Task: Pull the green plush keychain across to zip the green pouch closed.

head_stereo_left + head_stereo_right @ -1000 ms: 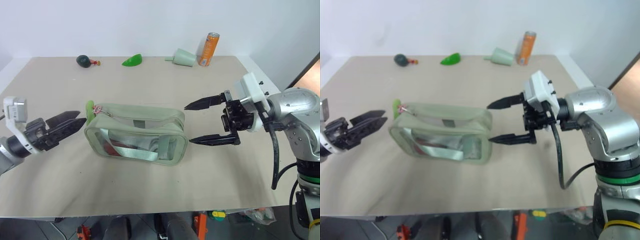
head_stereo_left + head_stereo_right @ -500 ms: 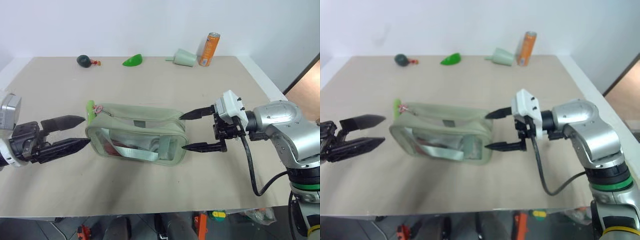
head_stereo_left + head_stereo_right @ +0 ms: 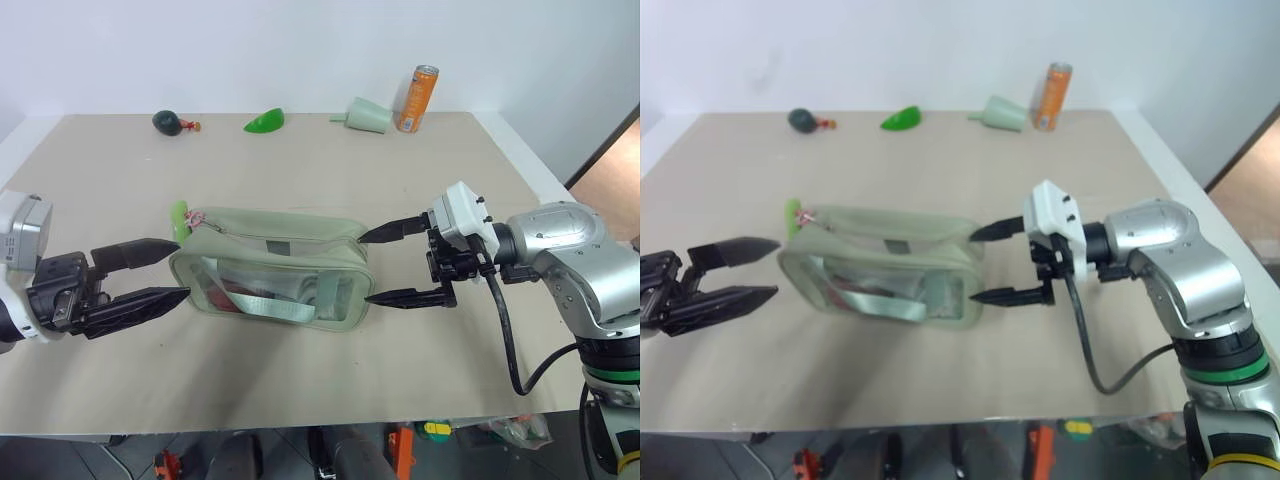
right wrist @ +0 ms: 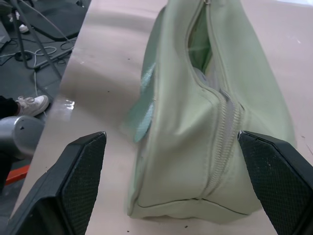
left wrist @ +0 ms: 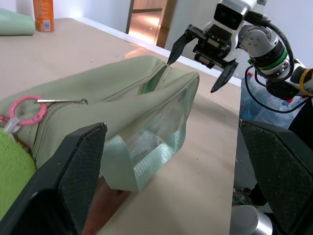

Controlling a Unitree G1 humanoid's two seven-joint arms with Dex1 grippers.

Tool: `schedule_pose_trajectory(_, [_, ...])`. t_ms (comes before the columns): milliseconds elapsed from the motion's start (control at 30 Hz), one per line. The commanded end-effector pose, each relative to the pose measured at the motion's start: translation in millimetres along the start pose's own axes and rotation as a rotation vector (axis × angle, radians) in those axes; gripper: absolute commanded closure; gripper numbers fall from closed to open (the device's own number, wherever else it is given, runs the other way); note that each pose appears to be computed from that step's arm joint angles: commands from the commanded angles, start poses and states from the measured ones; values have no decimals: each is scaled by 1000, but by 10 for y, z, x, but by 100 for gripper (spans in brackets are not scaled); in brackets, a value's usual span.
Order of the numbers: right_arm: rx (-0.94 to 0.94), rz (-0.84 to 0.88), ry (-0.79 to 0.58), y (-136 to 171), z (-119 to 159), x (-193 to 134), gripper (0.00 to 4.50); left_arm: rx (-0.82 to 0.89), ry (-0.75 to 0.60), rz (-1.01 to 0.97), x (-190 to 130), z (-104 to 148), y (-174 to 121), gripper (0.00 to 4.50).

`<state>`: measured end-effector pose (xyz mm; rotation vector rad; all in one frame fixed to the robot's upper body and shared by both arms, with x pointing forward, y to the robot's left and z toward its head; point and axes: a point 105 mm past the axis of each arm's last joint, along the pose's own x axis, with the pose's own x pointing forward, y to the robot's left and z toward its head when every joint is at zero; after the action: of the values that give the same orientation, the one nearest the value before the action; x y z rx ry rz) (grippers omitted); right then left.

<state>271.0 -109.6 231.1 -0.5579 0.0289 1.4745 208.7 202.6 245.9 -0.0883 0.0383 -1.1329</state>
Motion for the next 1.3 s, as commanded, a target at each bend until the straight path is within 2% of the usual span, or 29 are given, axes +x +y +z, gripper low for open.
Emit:
schedule_pose_trajectory(33, [-37, 7, -13, 45, 98, -5, 4, 27, -22, 1, -1, 41, -12, 0])
schedule_pose_trajectory(133, [-28, 27, -20, 98, 87, 55, 89, 24, -37, 6, 2, 40, 0, 0])
schedule_pose_trajectory(333, [-28, 10, -9, 69, 17, 144, 293, 29, -52, 9, 4, 49, 8, 0])
schedule_pose_trajectory(367, [-31, 8, -6, 63, 8, 152, 343, 30, -54, 9, 4, 52, 10, 0])
schedule_pose_trajectory(467, [-35, 7, -9, 55, 2, 166, 439, 33, -57, 15, 0, 54, 16, 0])
schedule_pose_trajectory(667, [-41, 12, -7, 59, -21, 165, 445, 18, -107, 102, -126, 81, 159, 0])
schedule_pose_trajectory(800, [-54, -9, 7, 29, -49, 177, 445, -72, -151, 326, -325, -8, 594, 0])
schedule_pose_trajectory(933, [-57, -15, 21, 26, -82, 192, 445, -145, -161, 450, -362, -124, 894, 0])
schedule_pose_trajectory(1300, [-58, -35, 27, 44, -91, 178, 445, -208, -135, 419, -59, -320, 1027, 0])
